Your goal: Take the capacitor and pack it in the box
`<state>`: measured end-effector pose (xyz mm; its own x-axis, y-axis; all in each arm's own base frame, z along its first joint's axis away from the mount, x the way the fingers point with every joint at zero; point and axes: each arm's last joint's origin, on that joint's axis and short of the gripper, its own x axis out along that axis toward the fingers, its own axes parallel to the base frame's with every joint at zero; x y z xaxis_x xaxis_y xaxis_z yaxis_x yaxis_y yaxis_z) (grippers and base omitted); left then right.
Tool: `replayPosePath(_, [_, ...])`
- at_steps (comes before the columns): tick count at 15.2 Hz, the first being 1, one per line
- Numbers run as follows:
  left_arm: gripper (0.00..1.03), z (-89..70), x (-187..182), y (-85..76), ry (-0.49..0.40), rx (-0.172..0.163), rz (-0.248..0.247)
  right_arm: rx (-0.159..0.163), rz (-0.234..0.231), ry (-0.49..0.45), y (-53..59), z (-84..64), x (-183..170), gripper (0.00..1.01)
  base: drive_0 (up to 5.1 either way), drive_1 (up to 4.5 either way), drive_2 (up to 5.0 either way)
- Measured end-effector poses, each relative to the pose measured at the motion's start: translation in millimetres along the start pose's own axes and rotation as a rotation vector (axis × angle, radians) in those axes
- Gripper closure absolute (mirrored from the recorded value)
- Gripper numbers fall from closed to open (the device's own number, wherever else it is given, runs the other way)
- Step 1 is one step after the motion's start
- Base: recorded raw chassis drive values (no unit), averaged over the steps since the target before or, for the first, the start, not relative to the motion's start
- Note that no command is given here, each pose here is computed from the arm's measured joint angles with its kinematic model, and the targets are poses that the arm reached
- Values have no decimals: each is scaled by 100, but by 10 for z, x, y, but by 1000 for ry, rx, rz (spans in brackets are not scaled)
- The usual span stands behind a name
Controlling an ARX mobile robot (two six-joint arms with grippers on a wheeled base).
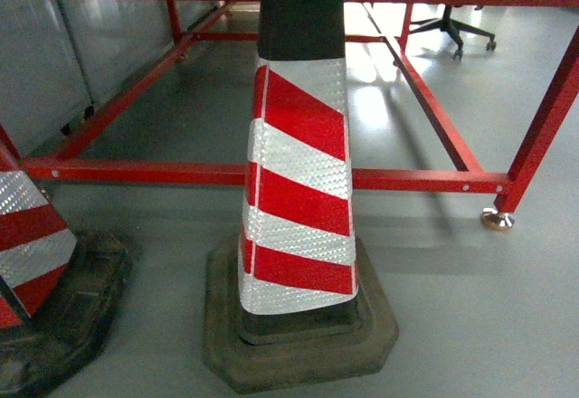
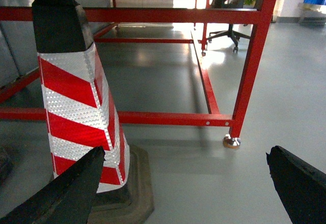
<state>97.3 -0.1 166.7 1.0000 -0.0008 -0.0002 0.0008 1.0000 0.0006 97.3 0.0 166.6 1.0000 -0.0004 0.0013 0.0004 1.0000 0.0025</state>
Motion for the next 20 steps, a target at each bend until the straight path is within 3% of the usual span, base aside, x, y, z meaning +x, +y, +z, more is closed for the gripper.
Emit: replayPosePath(20, [60,-1,0,0,1,-1,0,1,-2,-1,0,1,0,3,0,0,0])
